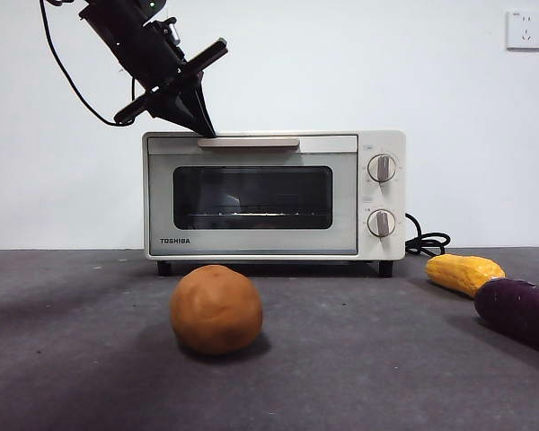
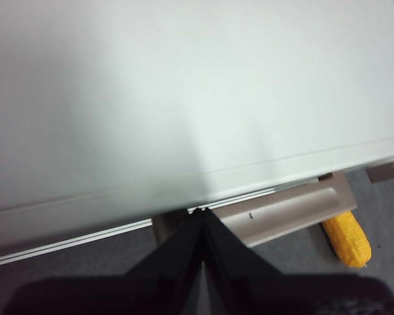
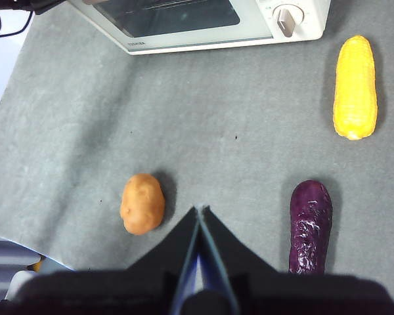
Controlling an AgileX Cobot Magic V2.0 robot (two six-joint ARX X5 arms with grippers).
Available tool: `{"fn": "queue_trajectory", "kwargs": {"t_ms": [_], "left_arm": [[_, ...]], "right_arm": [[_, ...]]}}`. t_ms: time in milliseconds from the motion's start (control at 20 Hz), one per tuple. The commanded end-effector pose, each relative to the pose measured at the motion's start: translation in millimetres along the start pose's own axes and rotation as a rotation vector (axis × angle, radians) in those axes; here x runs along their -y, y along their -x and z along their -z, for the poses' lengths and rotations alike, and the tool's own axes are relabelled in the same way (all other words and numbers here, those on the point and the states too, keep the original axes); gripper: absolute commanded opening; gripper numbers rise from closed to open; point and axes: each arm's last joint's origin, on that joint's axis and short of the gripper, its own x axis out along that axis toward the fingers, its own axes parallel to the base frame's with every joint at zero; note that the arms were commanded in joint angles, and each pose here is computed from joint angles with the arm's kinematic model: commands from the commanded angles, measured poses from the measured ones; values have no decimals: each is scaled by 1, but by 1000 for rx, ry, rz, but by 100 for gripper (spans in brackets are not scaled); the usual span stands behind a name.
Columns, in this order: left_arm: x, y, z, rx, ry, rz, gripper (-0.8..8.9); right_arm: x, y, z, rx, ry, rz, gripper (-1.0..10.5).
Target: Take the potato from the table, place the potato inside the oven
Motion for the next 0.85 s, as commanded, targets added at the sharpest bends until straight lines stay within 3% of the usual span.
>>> {"fn": "queue_trajectory", "kwargs": {"t_ms": [50,850], "left_arm": [[-6,-15,9,-66,-28,-29,-6],[5,-19,25,-180,-102,-98,-6]], "right_arm": [[-1,1,-1,4,16,-2,0],[-1,1,2,-18,7,-2,-1]]}}
